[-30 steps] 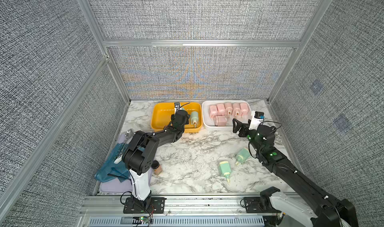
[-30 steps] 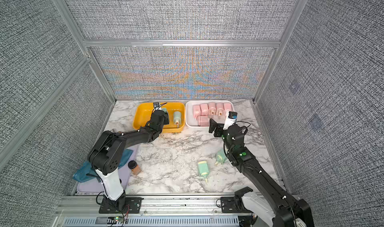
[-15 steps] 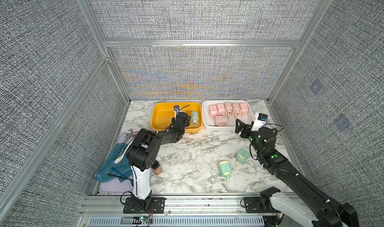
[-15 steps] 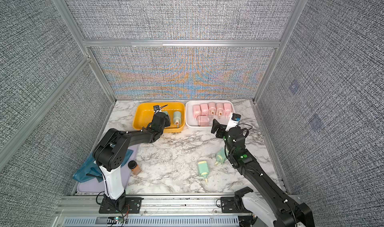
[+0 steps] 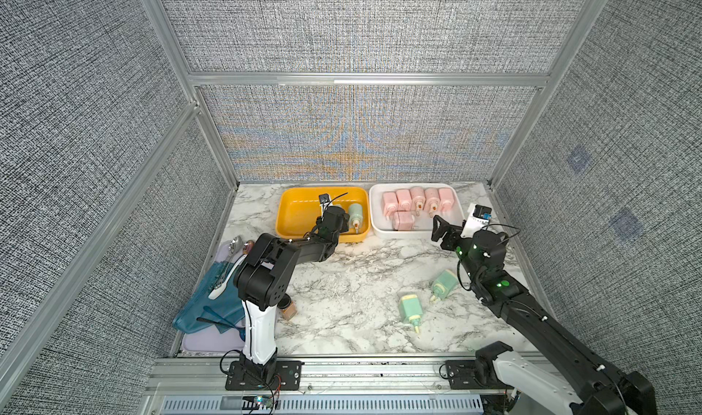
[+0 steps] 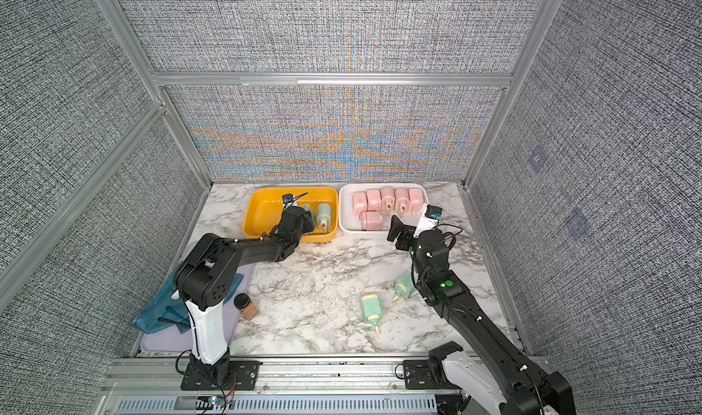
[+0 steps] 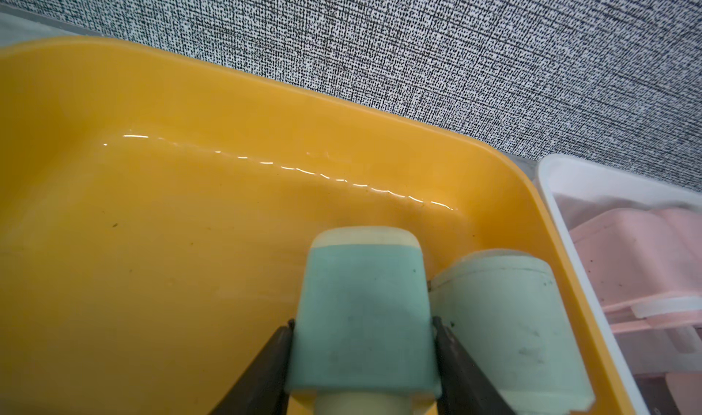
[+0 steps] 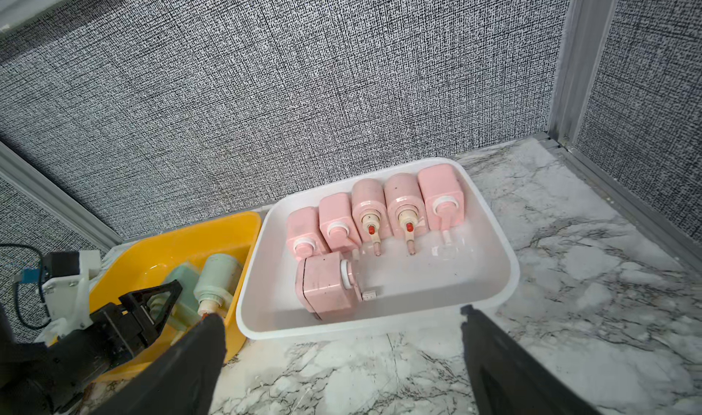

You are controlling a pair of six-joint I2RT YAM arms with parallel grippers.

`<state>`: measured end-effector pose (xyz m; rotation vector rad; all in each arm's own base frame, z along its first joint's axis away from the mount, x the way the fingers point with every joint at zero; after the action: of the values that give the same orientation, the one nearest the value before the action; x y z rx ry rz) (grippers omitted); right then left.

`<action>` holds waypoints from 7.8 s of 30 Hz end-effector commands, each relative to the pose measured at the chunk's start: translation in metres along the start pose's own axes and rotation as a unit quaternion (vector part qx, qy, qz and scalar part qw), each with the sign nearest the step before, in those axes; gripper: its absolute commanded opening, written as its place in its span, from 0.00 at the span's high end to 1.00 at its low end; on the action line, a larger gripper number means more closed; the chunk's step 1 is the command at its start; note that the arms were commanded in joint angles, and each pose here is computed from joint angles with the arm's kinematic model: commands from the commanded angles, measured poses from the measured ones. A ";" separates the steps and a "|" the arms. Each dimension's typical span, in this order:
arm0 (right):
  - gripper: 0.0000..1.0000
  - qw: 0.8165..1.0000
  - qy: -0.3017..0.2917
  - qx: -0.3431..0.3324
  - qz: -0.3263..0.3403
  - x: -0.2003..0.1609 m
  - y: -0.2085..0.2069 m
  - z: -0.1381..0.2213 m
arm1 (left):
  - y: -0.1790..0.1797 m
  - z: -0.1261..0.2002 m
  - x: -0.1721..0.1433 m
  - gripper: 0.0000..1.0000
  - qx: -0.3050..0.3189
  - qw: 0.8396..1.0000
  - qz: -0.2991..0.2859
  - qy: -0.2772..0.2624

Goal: Place the pencil sharpeners by color into the storage box
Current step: Place the pencil sharpener in the storage box, then pick up the pencil sharpener from the center of the board, then place the pencil sharpener in the storage box.

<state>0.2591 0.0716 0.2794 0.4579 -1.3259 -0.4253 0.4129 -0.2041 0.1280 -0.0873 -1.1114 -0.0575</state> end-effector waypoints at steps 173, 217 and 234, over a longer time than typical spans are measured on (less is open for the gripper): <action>1.00 0.878 0.460 -0.124 -0.032 -0.141 0.094 -0.012 | -0.001 0.173 0.040 0.01 -0.170 0.977 -0.110 0.060; 1.00 0.756 0.394 -0.289 -0.435 -0.127 0.092 -0.060 | -0.084 0.222 0.002 0.03 -0.316 0.777 -0.532 -0.114; 1.00 0.745 0.402 -0.266 -0.462 -0.126 0.089 -0.054 | -0.099 0.196 -0.015 0.11 -0.305 0.772 -0.551 -0.087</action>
<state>0.2897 0.2155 0.2100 0.6400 -0.0225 -1.2238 0.2190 -0.2796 0.1977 -0.0112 -1.1142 -1.5216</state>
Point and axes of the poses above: each gripper's point midway between its finger pads, its own z axis back along the fingers, its own y axis along the line the jaws close on, x = y × z, the point moved 9 cm from there along z, back along the fingers, and after that the axes turned 15 degrees about -z, right-handed, at the moved point
